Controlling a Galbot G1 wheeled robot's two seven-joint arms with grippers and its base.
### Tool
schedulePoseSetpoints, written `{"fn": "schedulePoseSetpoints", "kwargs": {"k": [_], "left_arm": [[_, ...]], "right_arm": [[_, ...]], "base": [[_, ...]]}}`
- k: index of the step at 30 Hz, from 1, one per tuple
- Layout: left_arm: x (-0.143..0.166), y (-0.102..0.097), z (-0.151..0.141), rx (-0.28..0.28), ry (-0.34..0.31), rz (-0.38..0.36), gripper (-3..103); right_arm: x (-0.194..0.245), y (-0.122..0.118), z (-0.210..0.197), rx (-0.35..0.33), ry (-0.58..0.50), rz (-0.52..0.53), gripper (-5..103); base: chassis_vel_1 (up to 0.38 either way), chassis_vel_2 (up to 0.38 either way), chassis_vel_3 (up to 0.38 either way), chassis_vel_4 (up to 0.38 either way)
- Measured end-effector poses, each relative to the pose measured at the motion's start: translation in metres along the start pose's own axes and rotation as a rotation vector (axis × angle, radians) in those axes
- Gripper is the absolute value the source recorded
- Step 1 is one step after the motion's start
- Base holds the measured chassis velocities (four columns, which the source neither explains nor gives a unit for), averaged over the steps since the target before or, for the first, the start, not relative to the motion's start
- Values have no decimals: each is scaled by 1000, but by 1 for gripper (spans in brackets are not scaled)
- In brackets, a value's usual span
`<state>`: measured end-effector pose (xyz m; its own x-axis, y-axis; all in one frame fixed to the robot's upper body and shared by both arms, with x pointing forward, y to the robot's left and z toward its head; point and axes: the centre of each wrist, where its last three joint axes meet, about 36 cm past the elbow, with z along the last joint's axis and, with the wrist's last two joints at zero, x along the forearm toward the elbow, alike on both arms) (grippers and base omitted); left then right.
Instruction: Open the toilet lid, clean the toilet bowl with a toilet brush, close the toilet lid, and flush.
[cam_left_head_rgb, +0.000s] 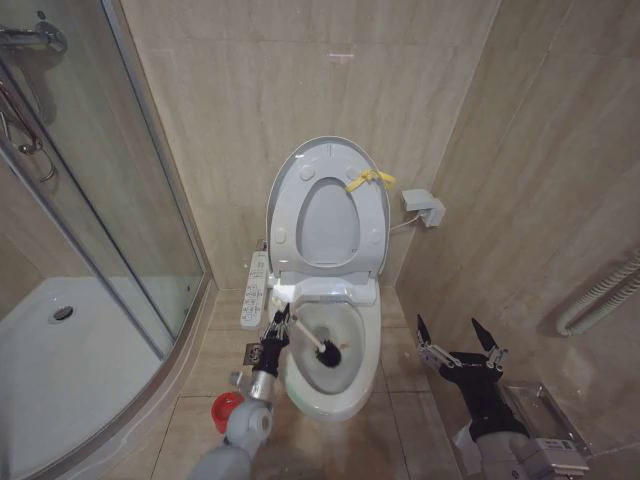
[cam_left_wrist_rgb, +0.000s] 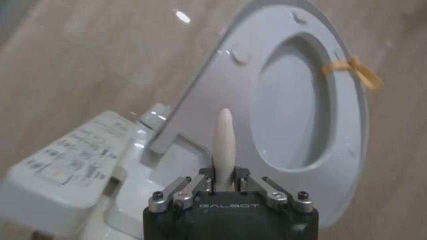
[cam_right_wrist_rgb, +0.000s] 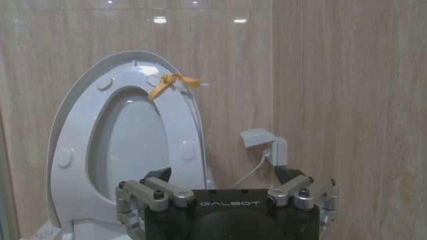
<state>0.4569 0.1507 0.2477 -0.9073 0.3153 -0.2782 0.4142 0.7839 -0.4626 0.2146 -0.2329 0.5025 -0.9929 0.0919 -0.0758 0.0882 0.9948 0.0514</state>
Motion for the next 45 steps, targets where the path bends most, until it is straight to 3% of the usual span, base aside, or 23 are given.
{"fn": "schedulePoseSetpoints", "kwargs": {"k": [4, 9, 12, 20, 25, 31, 35, 38, 39, 41, 42, 45], "left_arm": [[-21, 11, 5, -67, 45, 113, 19], [-42, 18, 12, -114, 71, 179, 19], [-66, 23, 21, -175, 98, 255, 19], [-113, 19, 20, -227, 102, 339, 19], [-131, 14, 28, -235, 94, 372, 19], [-123, 14, 42, -229, 118, 403, 19], [-115, 5, 51, -151, 102, 366, 19], [-118, -2, 52, -125, 86, 360, 19], [-120, -3, 51, -139, 85, 369, 19], [-123, 5, 48, -218, 89, 418, 19], [-123, 5, 48, -218, 89, 418, 19], [-125, 13, 47, -293, 99, 467, 19]], "right_arm": [[0, 0, 0, 0, 0, 0, 100], [0, 0, 0, 0, 0, 0, 100], [0, 0, 0, 0, 0, 0, 100], [0, 0, 0, 0, 0, 0, 100], [0, 0, 0, 0, 0, 0, 100], [0, 0, 0, 0, 0, 0, 100], [0, 0, 0, 0, 0, 0, 100], [0, 0, 0, 0, 0, 0, 100], [0, 0, 0, 0, 0, 0, 100], [0, 0, 0, 0, 0, 0, 100], [0, 0, 0, 0, 0, 0, 100], [0, 0, 0, 0, 0, 0, 100]], "base": [[0, 0, 0, 0], [0, 0, 0, 0], [0, 0, 0, 0], [0, 0, 0, 0], [0, 0, 0, 0], [0, 0, 0, 0], [0, 0, 0, 0], [0, 0, 0, 0], [0, 0, 0, 0], [0, 0, 0, 0], [0, 0, 0, 0], [0, 0, 0, 0]]}}
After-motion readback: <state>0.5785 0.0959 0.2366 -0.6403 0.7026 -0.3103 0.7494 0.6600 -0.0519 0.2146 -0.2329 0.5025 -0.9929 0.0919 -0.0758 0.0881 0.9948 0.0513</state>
